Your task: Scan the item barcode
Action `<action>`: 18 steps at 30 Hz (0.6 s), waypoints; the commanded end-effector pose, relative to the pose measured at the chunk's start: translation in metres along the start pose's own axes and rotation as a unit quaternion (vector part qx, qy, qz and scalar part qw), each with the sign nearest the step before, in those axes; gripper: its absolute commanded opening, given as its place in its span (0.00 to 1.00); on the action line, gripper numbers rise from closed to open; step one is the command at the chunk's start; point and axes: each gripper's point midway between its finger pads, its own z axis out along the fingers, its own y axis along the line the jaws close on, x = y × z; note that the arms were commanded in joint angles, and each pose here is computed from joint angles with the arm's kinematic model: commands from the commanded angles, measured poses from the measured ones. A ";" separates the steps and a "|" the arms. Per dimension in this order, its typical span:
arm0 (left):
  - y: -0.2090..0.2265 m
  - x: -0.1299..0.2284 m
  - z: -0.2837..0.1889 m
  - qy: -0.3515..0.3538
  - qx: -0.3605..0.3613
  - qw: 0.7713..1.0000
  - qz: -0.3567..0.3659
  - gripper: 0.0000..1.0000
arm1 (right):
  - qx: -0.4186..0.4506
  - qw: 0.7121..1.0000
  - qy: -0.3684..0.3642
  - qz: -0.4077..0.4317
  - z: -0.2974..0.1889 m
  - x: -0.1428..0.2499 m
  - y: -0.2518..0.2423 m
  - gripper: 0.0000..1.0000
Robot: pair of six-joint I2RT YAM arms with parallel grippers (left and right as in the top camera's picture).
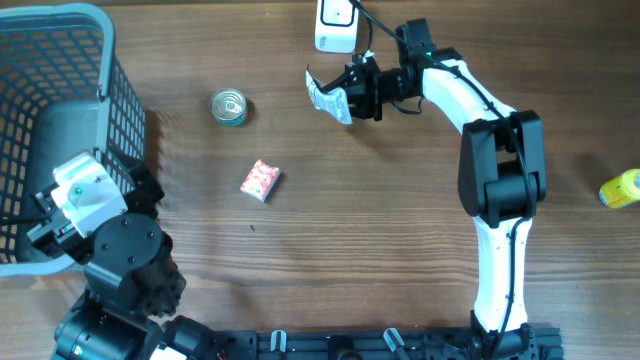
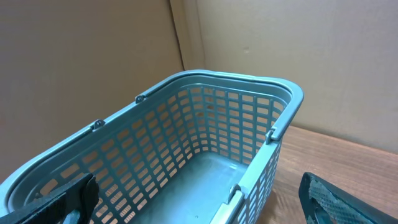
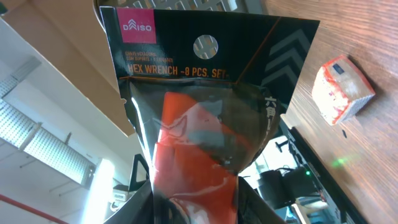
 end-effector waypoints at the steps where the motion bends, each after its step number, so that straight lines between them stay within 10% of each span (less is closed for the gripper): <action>1: 0.005 -0.004 -0.001 -0.003 -0.010 1.000 -0.007 1.00 | -0.016 1.000 0.014 0.006 -0.003 -0.002 0.006 0.05; 18: 0.005 -0.004 -0.001 -0.003 -0.010 1.000 -0.007 1.00 | 0.081 0.992 -0.082 -0.049 -0.006 -0.035 -0.058 0.06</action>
